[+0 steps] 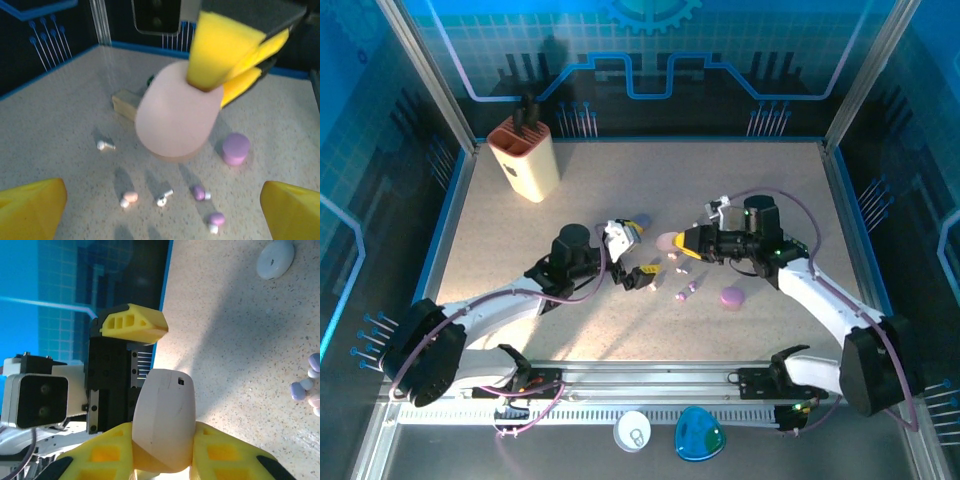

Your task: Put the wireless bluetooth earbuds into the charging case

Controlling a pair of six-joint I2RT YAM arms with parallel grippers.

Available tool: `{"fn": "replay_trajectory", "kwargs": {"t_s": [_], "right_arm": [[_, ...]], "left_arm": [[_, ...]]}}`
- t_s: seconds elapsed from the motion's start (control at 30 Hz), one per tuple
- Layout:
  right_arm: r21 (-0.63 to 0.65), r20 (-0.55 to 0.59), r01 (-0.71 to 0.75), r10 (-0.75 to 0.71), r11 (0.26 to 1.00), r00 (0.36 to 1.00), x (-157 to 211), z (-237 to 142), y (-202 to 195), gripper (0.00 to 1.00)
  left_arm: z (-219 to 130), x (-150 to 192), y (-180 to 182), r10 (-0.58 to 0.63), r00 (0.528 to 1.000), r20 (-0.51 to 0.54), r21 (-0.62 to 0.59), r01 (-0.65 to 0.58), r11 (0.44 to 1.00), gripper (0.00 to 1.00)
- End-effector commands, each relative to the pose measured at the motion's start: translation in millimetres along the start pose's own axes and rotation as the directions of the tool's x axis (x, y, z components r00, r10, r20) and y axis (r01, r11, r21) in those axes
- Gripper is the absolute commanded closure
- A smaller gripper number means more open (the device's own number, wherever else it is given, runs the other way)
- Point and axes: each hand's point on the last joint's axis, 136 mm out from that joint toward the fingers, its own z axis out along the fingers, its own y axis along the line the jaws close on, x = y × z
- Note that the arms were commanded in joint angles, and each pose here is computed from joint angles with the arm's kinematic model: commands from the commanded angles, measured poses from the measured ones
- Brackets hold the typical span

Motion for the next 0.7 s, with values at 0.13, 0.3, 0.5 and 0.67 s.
{"fn": "replay_trajectory", "kwargs": {"t_s": [0.13,0.3,0.5,0.67], "right_arm": [[-0.233,0.006,-0.084,0.087,0.969,0.996,7,-20,42,0.81],[-0.329,0.029,-0.037,0.049,0.944,0.998,9,-39,62,0.8],[-0.392,0.049,-0.041,0.065,0.919,0.997,7,-53,74,0.82],[-0.429,0.046,-0.077,0.107,0.9,0.993,6,-56,76,0.82]], "left_arm": [[6,-50,-7,-0.014,0.967,0.254,0.067,-0.003,0.998,0.02],[18,-57,-25,0.011,0.958,0.287,0.129,-0.049,0.99,0.07],[25,-66,-44,0.069,0.939,0.336,0.145,-0.123,0.982,0.08],[23,-79,-46,0.039,0.919,0.392,0.166,-0.113,0.98,0.14]]}}
